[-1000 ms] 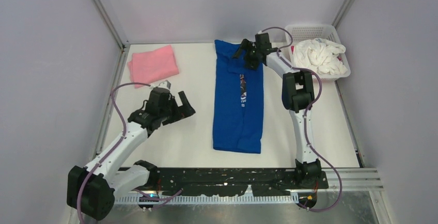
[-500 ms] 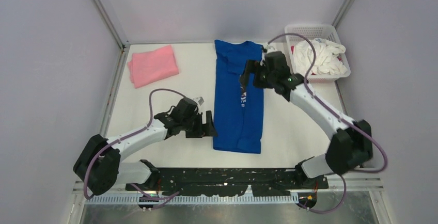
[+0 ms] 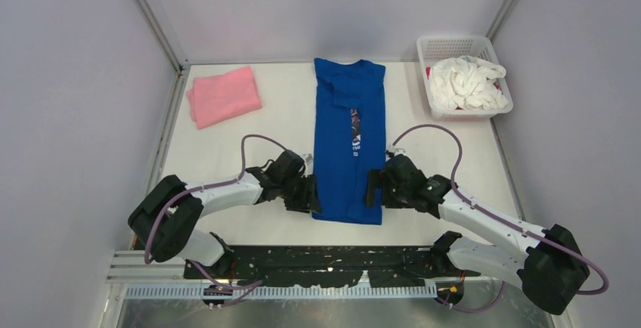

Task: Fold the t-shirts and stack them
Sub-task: Grab the bottom of the folded rectangular tshirt with both arms

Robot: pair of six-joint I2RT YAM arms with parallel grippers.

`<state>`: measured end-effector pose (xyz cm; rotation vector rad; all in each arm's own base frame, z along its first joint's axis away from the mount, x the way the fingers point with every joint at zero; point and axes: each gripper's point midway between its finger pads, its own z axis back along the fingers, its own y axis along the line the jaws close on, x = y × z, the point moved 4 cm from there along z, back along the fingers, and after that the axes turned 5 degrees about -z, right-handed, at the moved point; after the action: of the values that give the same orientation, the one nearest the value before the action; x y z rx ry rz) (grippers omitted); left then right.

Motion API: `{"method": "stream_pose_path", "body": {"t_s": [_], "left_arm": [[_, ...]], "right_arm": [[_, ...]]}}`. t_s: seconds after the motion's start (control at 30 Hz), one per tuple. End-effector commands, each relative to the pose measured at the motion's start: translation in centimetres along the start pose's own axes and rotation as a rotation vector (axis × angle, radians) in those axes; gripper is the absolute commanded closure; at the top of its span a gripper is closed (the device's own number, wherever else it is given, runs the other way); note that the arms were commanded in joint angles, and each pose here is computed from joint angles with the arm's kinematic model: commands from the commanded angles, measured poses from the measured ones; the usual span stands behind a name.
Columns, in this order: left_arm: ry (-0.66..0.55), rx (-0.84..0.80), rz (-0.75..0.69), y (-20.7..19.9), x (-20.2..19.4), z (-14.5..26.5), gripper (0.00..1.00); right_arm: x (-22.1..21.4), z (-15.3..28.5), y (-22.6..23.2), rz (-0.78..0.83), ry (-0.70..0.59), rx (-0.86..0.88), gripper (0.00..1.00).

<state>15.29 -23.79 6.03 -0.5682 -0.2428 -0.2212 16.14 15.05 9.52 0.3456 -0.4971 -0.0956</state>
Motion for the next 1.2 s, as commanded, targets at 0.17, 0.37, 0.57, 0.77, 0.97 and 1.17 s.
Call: {"method": "stream_pose_path", "body": {"t_s": [0.17,0.37,0.57,0.77,0.97,1.17], "left_arm": [[-0.011,-0.002,0.012,0.2,0.5,-1.7,0.80],[0.004,-0.003,0.029,0.6,-0.8,-1.3,1.00],[-0.013,-0.005,0.034,0.4,-1.5,-0.5,1.00],[-0.045,0.026,0.039,0.7,-1.7,0.1,1.00],[-0.040,0.029,0.047,0.8,-2.2,0.1,1.00],[-0.004,0.044,0.038,1.4,-4.5,0.9,1.00]], "right_arm": [[-3.2,-0.5,-0.2,-0.073,0.042,-0.039,0.17],[-4.8,-0.8,0.4,-0.069,0.075,-0.011,0.28],[-5.5,-1.7,0.7,-0.063,0.084,-0.024,0.37],[-6.3,-1.4,0.1,-0.056,0.101,-0.065,0.62],[-8.2,-0.4,-0.7,-0.057,0.152,-0.080,0.89],[-9.6,0.3,-1.7,-0.061,0.178,-0.063,0.95]]}}
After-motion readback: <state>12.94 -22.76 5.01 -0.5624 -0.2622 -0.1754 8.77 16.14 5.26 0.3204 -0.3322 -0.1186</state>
